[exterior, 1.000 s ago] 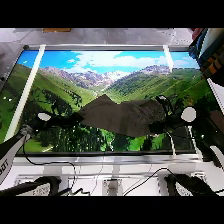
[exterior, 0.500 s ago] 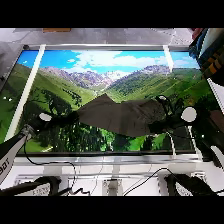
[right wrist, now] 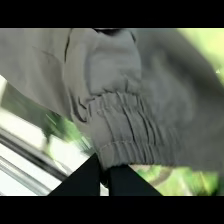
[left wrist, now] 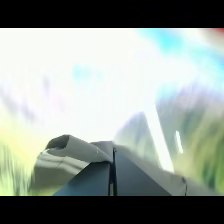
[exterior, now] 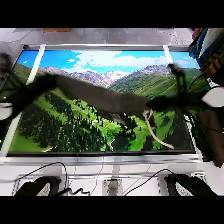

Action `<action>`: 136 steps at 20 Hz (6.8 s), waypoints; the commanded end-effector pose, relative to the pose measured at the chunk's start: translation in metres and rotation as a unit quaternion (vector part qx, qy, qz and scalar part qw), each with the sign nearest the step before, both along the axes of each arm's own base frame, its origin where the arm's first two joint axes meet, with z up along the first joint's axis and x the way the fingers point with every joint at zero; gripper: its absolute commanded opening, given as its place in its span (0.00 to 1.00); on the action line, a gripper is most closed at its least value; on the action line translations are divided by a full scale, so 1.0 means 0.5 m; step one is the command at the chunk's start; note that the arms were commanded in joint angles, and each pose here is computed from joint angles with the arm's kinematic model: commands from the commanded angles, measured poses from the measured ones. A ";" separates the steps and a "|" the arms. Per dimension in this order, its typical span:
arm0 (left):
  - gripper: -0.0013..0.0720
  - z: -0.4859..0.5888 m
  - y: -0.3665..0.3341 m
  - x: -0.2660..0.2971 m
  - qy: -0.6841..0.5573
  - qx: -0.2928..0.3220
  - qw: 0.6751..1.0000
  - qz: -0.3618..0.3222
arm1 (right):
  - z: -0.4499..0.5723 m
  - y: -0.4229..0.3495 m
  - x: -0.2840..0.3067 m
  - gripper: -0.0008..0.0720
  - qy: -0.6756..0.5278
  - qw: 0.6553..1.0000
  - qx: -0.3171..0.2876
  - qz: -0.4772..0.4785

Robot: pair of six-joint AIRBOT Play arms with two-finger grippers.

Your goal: Fold the clothes and pants, and hang the long-sleeved shirts on hangers.

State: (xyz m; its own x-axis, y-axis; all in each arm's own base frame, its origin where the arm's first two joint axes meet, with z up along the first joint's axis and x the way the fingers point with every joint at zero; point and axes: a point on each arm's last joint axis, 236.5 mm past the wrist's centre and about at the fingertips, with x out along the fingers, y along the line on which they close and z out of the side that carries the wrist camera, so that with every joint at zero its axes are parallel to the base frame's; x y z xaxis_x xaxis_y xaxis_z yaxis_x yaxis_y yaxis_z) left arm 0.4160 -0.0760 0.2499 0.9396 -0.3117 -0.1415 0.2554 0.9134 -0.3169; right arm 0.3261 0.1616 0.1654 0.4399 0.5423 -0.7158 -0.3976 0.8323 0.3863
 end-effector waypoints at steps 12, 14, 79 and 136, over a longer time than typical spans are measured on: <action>0.02 0.519 0.085 -0.515 -0.417 0.040 0.902 0.101 | 0.573 0.095 -0.306 0.05 -0.271 0.925 0.248 0.099; 0.02 0.464 0.041 -0.452 -0.361 0.063 0.929 0.054 | 0.539 0.070 -0.260 0.05 -0.263 0.940 0.209 0.059; 0.83 -0.370 -0.287 -0.057 0.267 0.082 0.922 -0.267 | -0.578 -0.378 0.173 0.05 0.186 0.885 0.184 -0.386; 0.03 0.208 -0.048 -0.190 -0.019 0.072 0.992 -0.105 | 0.411 -0.105 -0.164 0.04 -0.337 0.874 0.325 -0.129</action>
State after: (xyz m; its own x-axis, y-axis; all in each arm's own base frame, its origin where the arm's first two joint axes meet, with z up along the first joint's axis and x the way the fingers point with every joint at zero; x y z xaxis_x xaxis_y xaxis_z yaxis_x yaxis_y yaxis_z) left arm 0.3539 -0.1250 0.2666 0.7376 -0.5657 -0.3687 0.4403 0.8169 -0.3726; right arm 0.3098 0.0840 0.2866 0.8205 0.5705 -0.0361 -0.3969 0.6139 0.6823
